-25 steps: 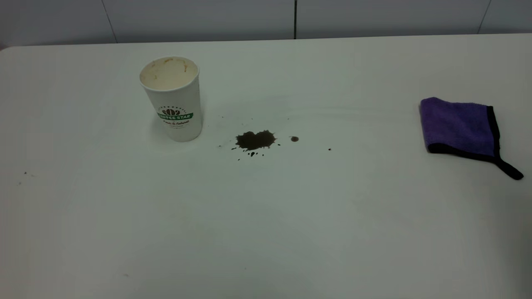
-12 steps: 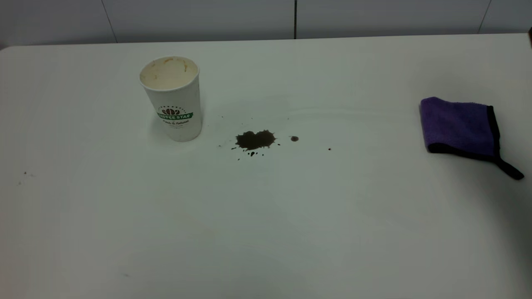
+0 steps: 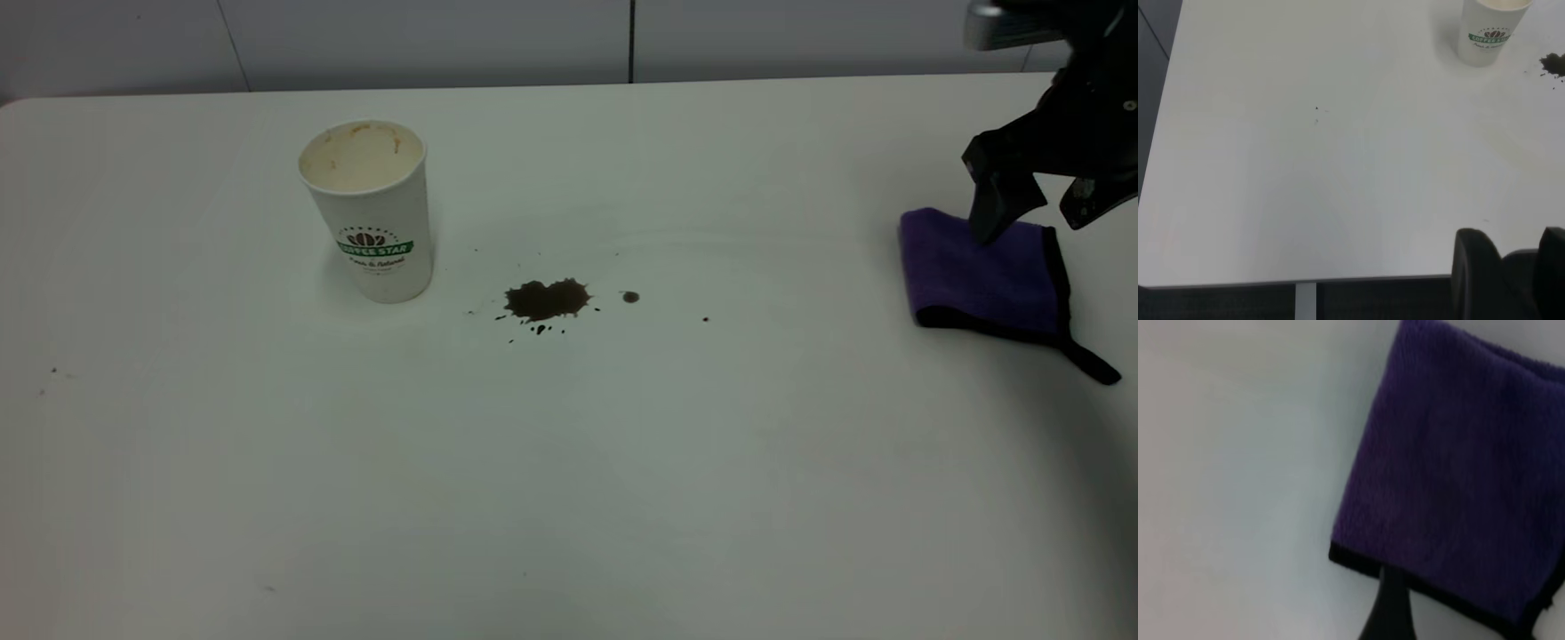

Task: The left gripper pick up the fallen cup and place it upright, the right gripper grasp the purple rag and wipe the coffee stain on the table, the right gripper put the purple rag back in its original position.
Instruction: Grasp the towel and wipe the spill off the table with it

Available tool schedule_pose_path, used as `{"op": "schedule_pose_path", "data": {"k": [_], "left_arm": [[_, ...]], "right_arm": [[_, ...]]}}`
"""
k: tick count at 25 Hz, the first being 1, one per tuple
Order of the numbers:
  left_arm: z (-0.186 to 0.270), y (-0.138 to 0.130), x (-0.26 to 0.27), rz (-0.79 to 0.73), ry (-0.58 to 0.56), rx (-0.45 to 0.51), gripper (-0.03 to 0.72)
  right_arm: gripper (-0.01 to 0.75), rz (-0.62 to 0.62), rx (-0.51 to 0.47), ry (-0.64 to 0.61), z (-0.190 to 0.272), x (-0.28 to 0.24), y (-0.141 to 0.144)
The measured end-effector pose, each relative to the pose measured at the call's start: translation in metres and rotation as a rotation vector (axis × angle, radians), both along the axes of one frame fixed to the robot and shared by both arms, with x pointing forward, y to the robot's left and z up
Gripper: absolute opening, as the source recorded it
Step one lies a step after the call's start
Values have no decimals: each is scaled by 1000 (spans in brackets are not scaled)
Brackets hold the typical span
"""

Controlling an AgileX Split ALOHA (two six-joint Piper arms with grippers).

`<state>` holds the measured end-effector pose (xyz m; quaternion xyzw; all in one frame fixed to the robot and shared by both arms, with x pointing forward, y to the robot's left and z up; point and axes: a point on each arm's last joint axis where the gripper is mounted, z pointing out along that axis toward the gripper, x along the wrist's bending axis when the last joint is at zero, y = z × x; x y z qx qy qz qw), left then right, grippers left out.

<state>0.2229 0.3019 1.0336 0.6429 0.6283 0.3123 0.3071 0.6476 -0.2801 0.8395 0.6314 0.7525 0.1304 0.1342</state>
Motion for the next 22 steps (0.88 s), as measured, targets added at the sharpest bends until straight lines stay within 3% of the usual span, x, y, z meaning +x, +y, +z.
{"op": "schedule_pose_path", "data": {"k": [10, 13, 16, 20, 22], "left_arm": [[0, 0, 0, 0, 0, 0, 240], [0, 0, 0, -1, 0, 1, 240], [0, 0, 0, -1, 0, 1, 240], [0, 0, 0, -1, 0, 1, 240], [0, 0, 0, -1, 0, 1, 240]], "right_arm": [[713, 58, -21, 74, -58, 40, 2], [673, 44, -15, 111, -69, 47, -1], [528, 18, -4, 131, -70, 51, -3], [153, -6, 25, 144, -71, 51, 0], [65, 27, 29, 143, -69, 51, 6]]}}
